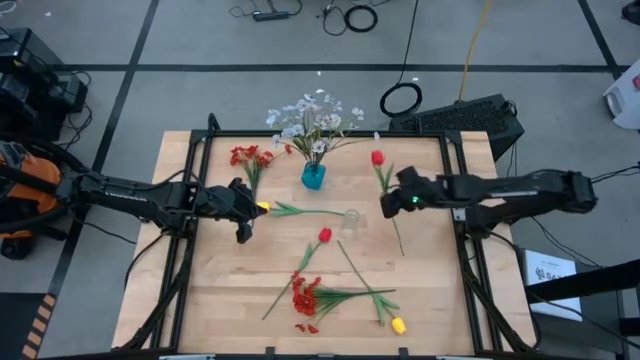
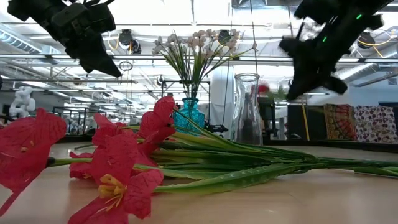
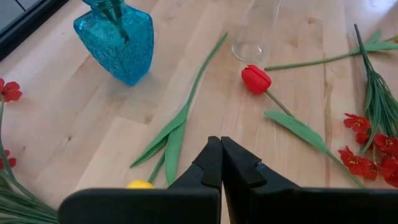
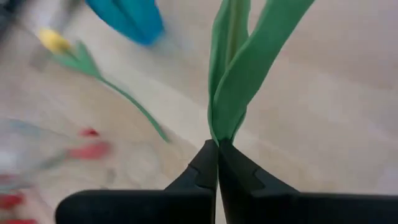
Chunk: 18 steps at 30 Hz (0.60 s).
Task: Sort flowers into vase by color
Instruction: Put the top red tulip into the transparent vase
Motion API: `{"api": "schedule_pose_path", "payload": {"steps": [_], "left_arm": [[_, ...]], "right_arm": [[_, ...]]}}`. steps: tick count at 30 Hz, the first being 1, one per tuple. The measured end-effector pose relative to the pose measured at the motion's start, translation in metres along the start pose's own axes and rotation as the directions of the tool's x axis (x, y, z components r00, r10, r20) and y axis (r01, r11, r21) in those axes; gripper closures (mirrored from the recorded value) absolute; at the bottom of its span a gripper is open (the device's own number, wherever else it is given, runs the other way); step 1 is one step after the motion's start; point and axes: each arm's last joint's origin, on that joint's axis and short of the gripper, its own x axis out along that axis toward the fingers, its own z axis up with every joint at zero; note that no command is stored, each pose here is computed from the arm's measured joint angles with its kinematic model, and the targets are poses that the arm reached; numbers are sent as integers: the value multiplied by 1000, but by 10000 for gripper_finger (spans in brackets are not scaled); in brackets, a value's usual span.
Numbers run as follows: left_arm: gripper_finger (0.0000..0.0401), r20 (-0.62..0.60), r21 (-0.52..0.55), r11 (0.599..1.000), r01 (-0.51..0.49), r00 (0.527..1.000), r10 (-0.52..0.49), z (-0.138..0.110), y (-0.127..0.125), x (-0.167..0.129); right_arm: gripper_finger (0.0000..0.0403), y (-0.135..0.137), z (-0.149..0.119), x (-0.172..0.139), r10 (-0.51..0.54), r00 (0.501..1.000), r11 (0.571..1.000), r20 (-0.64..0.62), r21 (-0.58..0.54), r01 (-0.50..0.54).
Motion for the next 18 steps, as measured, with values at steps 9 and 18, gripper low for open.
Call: {"api": "schedule_pose_path", "payload": {"steps": [9,18], "left_arm": [[397,3,0,1000,1,1000,-1,0,0,0],[397,6,-1,1000,2,1000,-2,1,0,0]], "right_arm": [[402,21,10,-58,254,884,966,391,-149,-211],[402,62,26,-73,479,635,864,607,-454,-218]]}}
